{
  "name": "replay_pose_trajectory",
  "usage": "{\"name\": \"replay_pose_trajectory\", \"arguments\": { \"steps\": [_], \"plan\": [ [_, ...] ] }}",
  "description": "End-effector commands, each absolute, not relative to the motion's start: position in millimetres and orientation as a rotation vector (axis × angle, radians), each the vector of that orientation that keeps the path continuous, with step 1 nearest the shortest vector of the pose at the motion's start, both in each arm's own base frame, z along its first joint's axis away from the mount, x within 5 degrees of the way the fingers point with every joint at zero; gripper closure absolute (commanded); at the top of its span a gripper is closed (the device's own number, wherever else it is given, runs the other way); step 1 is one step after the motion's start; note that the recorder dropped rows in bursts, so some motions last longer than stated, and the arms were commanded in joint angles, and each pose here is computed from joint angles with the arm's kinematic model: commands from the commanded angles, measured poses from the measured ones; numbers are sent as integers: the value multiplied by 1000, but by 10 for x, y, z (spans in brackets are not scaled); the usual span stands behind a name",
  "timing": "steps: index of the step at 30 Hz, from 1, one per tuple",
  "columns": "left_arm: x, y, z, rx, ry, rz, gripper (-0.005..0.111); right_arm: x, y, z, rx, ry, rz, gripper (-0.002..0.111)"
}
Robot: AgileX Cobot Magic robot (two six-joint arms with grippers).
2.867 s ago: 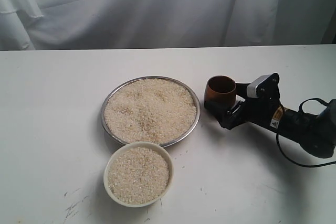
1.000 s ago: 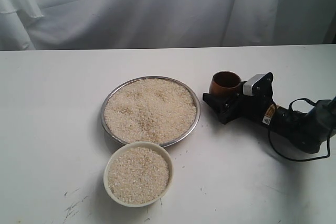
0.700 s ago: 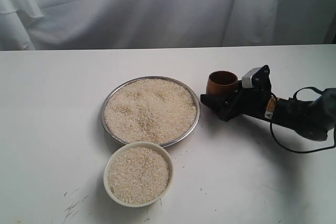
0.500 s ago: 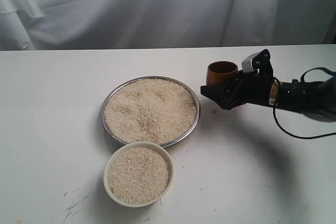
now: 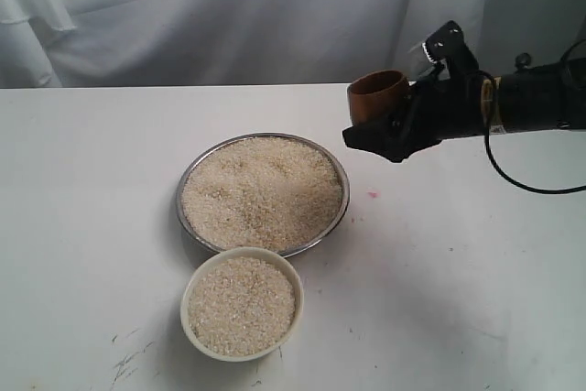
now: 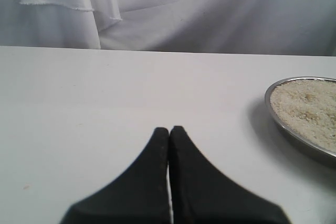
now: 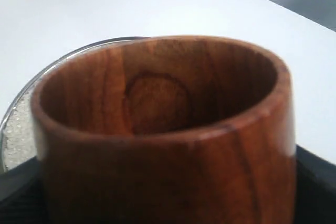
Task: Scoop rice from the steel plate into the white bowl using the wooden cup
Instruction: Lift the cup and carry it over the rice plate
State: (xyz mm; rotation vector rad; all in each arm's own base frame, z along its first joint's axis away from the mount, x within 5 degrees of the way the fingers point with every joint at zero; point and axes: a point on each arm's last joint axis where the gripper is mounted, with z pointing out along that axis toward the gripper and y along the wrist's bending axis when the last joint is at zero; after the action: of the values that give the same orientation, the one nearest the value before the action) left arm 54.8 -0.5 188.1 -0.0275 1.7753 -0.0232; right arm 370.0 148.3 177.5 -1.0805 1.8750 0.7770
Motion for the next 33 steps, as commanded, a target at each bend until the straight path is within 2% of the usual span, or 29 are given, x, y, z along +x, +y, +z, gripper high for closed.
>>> {"name": "replay_pose_trajectory", "arguments": {
  "steps": [1, 10, 24, 33],
  "plan": [
    [547, -5, 1874, -30, 1768, -27, 107, 3570, 1722, 1877, -1188, 1850, 722, 108],
    [547, -5, 1874, -30, 1768, -27, 107, 3465, 2090, 1872, -1310, 1838, 499, 108],
    [547, -5, 1874, -30, 1768, -27, 107, 3332, 2468, 1996, -1187, 1822, -46, 108],
    [547, -5, 1874, -30, 1768, -27, 107, 3135, 2669, 2131, -1152, 1802, -11, 108]
  ]
}}
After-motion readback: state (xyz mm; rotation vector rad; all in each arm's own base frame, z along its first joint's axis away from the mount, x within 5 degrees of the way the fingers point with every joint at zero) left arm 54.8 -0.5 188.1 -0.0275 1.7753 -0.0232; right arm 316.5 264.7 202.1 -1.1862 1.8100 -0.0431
